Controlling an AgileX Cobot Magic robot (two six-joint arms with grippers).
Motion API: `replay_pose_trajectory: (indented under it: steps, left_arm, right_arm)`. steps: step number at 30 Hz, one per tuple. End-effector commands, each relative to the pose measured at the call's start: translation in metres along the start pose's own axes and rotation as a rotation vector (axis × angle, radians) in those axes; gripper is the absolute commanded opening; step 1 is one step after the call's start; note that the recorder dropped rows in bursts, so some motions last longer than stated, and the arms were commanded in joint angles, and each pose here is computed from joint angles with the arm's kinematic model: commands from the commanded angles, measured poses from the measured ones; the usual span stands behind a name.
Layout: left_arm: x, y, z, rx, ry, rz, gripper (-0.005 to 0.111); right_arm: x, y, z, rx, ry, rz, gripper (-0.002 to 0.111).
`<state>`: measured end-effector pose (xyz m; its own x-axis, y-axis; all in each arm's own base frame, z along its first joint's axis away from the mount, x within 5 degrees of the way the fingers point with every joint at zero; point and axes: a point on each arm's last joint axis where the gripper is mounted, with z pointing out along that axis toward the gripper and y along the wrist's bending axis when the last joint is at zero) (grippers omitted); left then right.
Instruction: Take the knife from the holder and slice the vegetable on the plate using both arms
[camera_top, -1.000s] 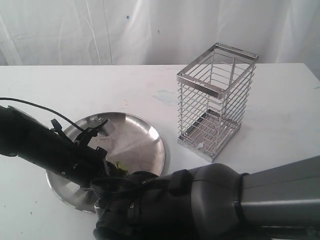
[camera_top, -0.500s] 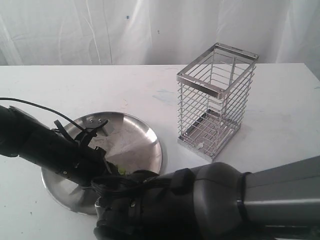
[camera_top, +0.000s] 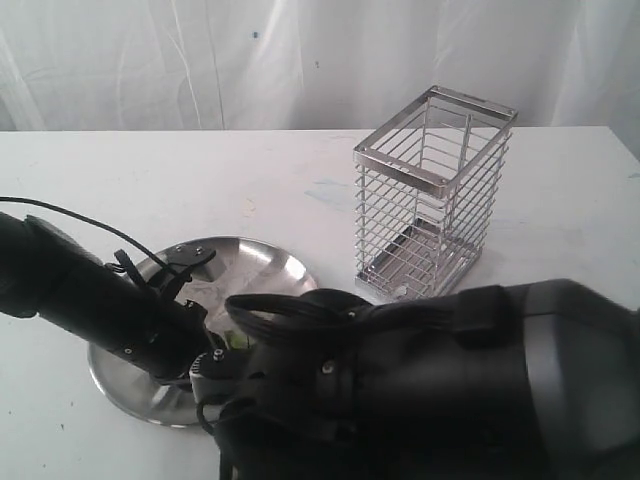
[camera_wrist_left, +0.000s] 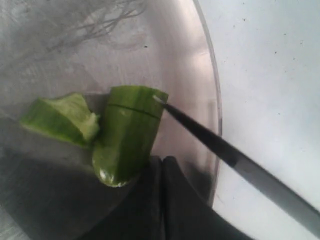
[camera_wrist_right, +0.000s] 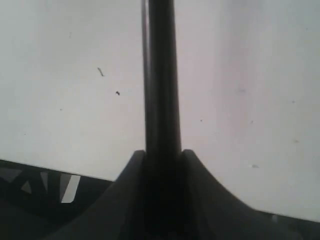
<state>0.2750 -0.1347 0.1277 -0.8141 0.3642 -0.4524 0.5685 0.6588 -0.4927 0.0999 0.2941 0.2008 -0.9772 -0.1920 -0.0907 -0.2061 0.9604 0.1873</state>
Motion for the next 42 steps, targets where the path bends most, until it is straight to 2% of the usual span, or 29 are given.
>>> replay_pose_trajectory:
  steps: [1, 2, 3, 6, 7, 8, 11, 13, 19, 21, 29, 33, 35, 40, 42]
  left_arm:
    - [-0.013, -0.012, -0.015, 0.006, -0.059, 0.043, 0.0]
    - [-0.017, -0.016, -0.022, -0.01, -0.081, 0.069, 0.0]
    - [-0.018, -0.018, -0.026, -0.024, -0.086, 0.094, 0.0]
    - [-0.02, -0.03, -0.05, -0.093, -0.084, 0.272, 0.0]
    - [-0.018, -0.032, -0.055, -0.12, -0.054, 0.374, 0.0]
    - [-0.017, -0.031, -0.056, -0.133, -0.039, 0.424, 0.0]
    - [-0.012, -0.024, -0.043, -0.097, 0.014, 0.432, 0.002]
    - [-0.01, -0.022, -0.039, -0.08, 0.033, 0.454, 0.011]
    - [-0.011, -0.026, -0.029, -0.084, 0.032, 0.581, 0.053]
    - [-0.012, -0.028, -0.021, -0.095, 0.033, 0.61, 0.058]
    - [-0.013, -0.02, 0.002, -0.234, 0.057, 0.655, 0.058]
    - [-0.01, -0.014, 0.009, -0.228, 0.08, 0.643, 0.056]
    - [-0.008, -0.014, 0.011, -0.218, 0.089, 0.638, 0.049]
    - [-0.012, -0.018, 0.004, -0.227, 0.064, 0.647, 0.016]
    - [-0.017, -0.022, -0.003, -0.246, 0.034, 0.659, 0.007]
  right_arm:
    - [-0.007, -0.01, -0.01, 0.073, -0.092, -0.008, 0.0]
    - [-0.012, -0.019, -0.014, 0.156, -0.14, -0.014, 0.0]
    - [-0.014, -0.022, -0.015, 0.181, -0.149, -0.009, 0.0]
    - [-0.032, -0.038, -0.032, 0.142, -0.147, -0.066, 0.0]
    - [-0.039, -0.046, -0.04, 0.121, -0.148, -0.101, 0.0]
    - [-0.048, -0.056, -0.048, 0.111, -0.159, -0.106, 0.0]
    - [-0.063, -0.085, -0.076, 0.083, -0.205, -0.136, 0.0]
    - [-0.064, -0.092, -0.085, 0.084, -0.22, -0.137, 0.0]
    - [-0.063, -0.096, -0.094, 0.072, -0.245, -0.149, 0.0]
    - [-0.063, -0.096, -0.094, 0.069, -0.248, -0.149, 0.0]
    - [-0.063, -0.095, -0.094, 0.066, -0.246, -0.148, 0.0]
    - [-0.063, -0.095, -0.094, 0.064, -0.249, -0.146, 0.0]
    - [-0.064, -0.095, -0.094, 0.061, -0.253, -0.146, 0.0]
    - [-0.066, -0.093, -0.094, 0.043, -0.278, -0.151, 0.0]
    - [-0.067, -0.091, -0.095, 0.026, -0.298, -0.153, 0.0]
